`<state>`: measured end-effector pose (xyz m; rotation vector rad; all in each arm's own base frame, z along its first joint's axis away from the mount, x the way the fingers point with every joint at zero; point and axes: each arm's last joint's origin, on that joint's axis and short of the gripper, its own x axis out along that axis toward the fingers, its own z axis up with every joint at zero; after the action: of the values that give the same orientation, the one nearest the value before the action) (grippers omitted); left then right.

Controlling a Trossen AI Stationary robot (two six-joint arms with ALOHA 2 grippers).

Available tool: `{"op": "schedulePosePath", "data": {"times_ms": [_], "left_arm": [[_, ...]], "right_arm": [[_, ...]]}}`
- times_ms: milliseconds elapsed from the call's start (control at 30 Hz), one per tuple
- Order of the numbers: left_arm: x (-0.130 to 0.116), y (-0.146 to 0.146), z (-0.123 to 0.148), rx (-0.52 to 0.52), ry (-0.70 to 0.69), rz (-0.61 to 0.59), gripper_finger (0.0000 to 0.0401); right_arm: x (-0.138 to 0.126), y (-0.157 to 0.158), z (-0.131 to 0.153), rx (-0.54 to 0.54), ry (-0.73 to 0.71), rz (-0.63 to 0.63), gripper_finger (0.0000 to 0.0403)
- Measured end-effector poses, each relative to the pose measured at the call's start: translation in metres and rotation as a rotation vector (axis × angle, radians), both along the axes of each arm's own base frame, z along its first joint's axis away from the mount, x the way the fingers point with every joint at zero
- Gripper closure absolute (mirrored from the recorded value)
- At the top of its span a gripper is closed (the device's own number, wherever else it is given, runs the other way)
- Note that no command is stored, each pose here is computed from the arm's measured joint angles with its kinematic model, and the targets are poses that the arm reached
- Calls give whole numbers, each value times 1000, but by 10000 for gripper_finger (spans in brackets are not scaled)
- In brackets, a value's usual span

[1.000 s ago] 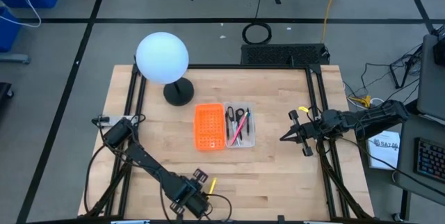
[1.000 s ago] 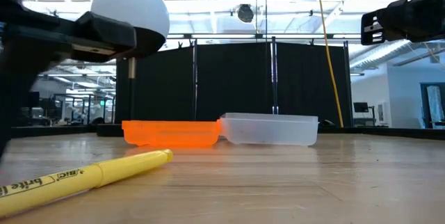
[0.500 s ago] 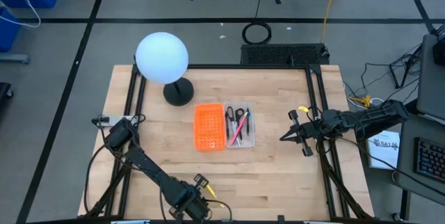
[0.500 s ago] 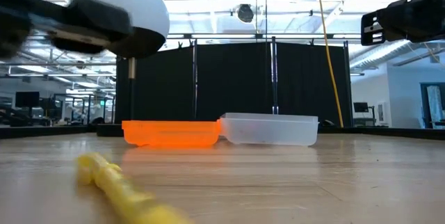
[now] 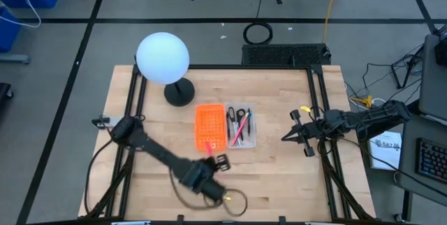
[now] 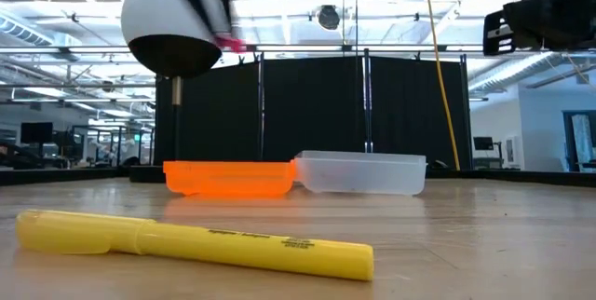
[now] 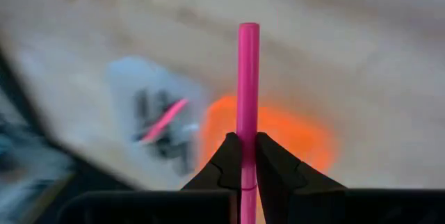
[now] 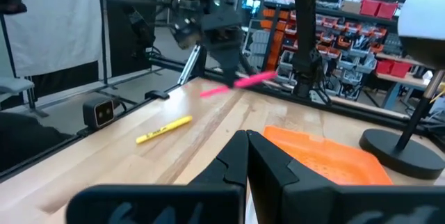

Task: Pick & place school supplies into a supply box
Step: Put the pink pen into the orange supply box

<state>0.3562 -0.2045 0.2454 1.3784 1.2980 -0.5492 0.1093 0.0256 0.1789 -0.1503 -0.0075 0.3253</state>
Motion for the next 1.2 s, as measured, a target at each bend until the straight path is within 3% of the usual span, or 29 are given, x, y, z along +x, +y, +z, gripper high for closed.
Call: {"op": "schedulePosePath", "data": {"times_ms": [167, 300, 500, 600, 833, 1200], "left_arm": [[26, 43, 2, 142, 56, -154, 377], [47, 73, -2, 176, 60, -244, 377], [72, 109, -3, 27, 16, -362, 377], [81, 127, -2, 11, -19, -391, 377], [90, 151, -2, -130, -70, -449, 377], [84, 202, -64, -125, -44, -449, 377]], "right_arm": [[0, 0, 1, 3, -15, 0, 403], [0, 0, 2, 7, -23, 0, 403], [0, 0, 2, 11, -20, 0, 403], [0, 0, 2, 8, -20, 0, 403], [0, 0, 4, 15, -33, 0, 403], [0, 0, 8, 16, -79, 3, 403]]}}
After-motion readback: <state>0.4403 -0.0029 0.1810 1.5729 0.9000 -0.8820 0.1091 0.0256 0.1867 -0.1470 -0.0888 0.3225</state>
